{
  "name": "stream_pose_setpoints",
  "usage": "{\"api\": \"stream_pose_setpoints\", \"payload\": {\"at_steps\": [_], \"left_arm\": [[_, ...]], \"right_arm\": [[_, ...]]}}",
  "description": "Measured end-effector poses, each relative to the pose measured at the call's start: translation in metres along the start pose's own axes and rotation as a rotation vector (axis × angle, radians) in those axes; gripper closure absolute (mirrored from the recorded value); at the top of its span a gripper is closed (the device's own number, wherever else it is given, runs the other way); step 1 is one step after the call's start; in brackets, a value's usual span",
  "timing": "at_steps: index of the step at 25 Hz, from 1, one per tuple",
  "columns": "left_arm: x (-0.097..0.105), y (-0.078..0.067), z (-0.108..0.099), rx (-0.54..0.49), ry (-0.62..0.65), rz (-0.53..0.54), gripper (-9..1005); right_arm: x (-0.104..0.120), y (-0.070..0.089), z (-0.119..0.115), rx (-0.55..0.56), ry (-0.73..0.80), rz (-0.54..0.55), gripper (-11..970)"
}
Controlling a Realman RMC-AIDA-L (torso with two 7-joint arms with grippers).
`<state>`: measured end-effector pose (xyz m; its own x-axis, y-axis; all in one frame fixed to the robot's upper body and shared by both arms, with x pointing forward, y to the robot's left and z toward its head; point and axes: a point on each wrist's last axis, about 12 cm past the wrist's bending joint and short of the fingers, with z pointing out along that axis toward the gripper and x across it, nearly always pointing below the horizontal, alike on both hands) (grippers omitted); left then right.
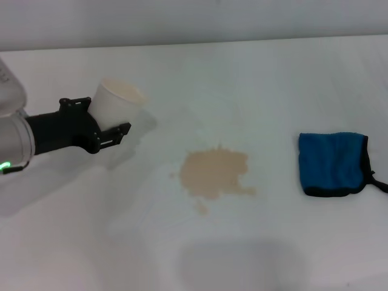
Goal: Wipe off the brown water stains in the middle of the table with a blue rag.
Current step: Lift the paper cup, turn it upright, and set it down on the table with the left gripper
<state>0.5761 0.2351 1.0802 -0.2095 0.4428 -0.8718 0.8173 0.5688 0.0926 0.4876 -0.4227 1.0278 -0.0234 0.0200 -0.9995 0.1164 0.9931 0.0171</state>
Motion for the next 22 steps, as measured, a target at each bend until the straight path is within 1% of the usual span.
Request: {"api": "stream_pose_setpoints", "payload": {"at_steps": [3, 4, 7, 8, 9, 10, 11, 13, 16, 22], "left_arm": [[0.013, -0.003, -0.002, -0.033, -0.077, -0.045, 377], [0.022, -0.006, -0.003, -0.059, -0.123, -0.069, 379], [0.037, -0.011, -0.007, -0.105, -0.181, -0.085, 382], [0.037, -0.011, -0.007, -0.105, -0.181, -0.085, 382], [0.042, -0.014, -0.009, -0.126, -0.205, -0.085, 381], [0.055, -0.021, -0.012, -0.156, -0.242, -0.097, 381], [0.06, -0.025, -0.013, -0.17, -0.257, -0.106, 381], [0.064, -0.028, -0.013, -0.177, -0.263, -0.11, 385], [0.084, -0.04, -0.02, -0.221, -0.271, -0.118, 392], [0.098, -0.048, -0.023, -0.232, -0.243, -0.157, 393]], "right_arm": [[-0.003, -0.003, 0.001, 0.002, -0.008, -0.009, 313], [-0.004, -0.003, 0.002, 0.002, -0.011, -0.013, 313], [-0.008, -0.005, 0.004, 0.002, -0.025, -0.026, 312], [-0.01, -0.006, 0.004, 0.001, -0.032, -0.031, 312], [-0.011, -0.006, 0.005, 0.0, -0.037, -0.033, 313], [-0.012, -0.007, 0.005, -0.001, -0.043, -0.034, 313], [-0.013, -0.008, 0.006, -0.001, -0.047, -0.035, 313], [-0.015, -0.009, 0.007, -0.001, -0.053, -0.035, 313], [-0.016, -0.009, 0.007, -0.002, -0.055, -0.037, 312], [-0.016, -0.008, 0.008, -0.003, -0.057, -0.042, 312]]}}
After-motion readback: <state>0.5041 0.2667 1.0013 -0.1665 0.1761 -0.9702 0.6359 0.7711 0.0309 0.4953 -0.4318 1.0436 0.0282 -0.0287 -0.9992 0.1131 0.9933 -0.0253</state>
